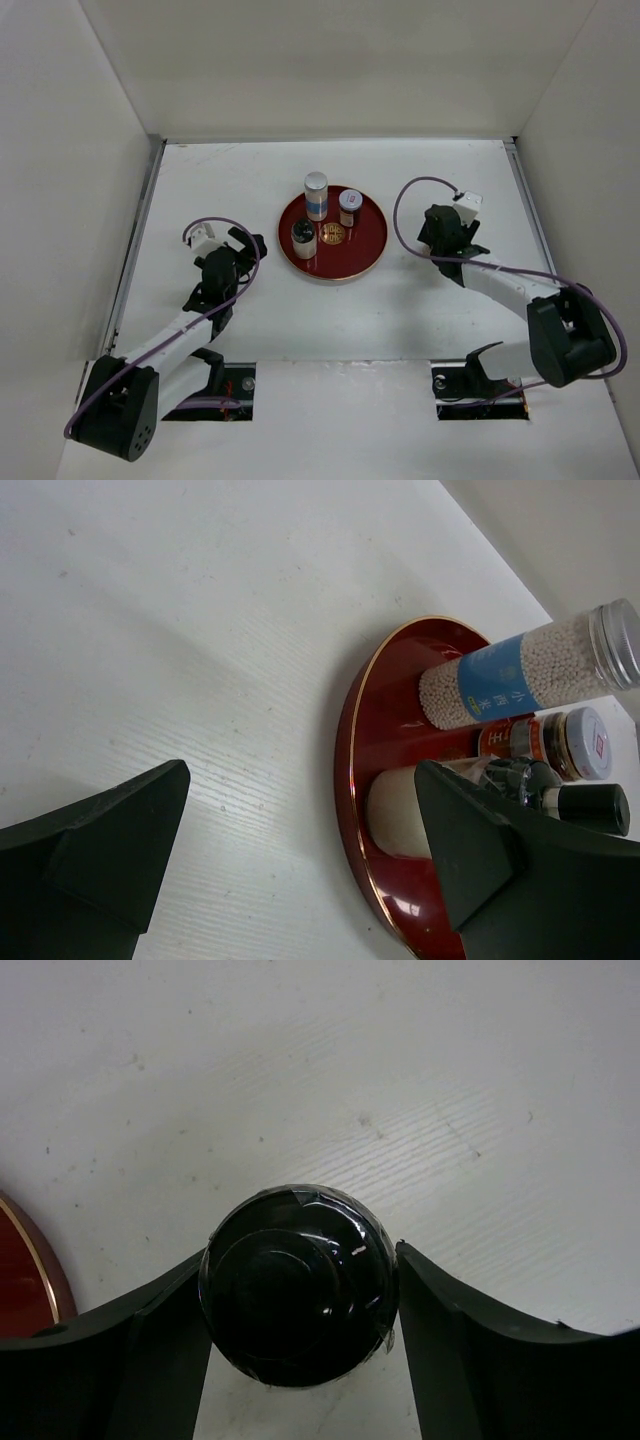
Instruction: Organize the condiment bottles
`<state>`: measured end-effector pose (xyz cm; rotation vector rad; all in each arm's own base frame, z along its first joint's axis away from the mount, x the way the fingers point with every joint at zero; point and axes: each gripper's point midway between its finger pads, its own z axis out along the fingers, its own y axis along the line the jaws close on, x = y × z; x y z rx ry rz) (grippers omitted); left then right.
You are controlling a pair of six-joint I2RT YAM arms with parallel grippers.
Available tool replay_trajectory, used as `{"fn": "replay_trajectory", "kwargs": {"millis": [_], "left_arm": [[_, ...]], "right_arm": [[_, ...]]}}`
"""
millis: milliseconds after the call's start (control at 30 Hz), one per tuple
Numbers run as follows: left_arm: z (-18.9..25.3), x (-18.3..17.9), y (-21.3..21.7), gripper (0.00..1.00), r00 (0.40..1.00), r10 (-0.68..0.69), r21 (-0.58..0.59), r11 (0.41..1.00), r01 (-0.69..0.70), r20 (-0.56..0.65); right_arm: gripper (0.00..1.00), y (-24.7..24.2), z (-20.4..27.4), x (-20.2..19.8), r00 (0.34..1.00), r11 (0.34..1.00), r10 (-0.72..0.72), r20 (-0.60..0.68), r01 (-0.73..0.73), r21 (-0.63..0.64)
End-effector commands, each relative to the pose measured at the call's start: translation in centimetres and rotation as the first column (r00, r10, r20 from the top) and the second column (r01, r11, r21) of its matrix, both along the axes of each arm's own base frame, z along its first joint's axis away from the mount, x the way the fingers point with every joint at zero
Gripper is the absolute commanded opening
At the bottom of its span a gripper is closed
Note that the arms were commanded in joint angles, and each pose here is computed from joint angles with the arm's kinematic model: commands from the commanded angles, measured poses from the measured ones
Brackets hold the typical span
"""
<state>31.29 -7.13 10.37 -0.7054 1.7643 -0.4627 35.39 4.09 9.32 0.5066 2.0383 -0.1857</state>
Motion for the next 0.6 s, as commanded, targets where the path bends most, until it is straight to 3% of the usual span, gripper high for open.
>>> {"fn": "replay_trajectory", "kwargs": {"millis": [0, 100, 233, 400, 567], "left_arm": [[0.8, 0.1, 0.3, 1.00, 0.999, 0.015, -0.011, 1.000, -0.015, 0.038], [1.1, 0.0, 0.6, 1.00, 0.998, 0.022, -0.011, 1.000, -0.021, 0.051], [1.1, 0.0, 0.8, 1.00, 0.998, 0.036, -0.003, 0.999, -0.035, 0.049], [0.9, 0.1, 1.0, 1.00, 0.998, 0.044, 0.004, 0.999, -0.044, 0.038], [0.7, 0.1, 1.1, 1.00, 0.999, 0.041, 0.009, 0.999, -0.041, 0.017]], "right_arm": [[0.57, 1.2, 6.0, 2.1, 0.979, 1.000, -0.008, 0.203, 0.007, 0.006], [0.55, 3.2, 9.4, 1.5, 0.962, 0.998, 0.054, 0.268, -0.048, -0.026], [0.55, 9.7, 12.2, 1.0, 0.920, 0.970, 0.228, 0.318, -0.242, 0.005], [0.56, 19.4, 11.3, 1.4, 0.846, 0.878, 0.439, 0.302, -0.475, 0.053], [0.58, 25.7, 8.5, 2.0, 0.801, 0.818, 0.544, 0.251, -0.572, 0.051]]}}
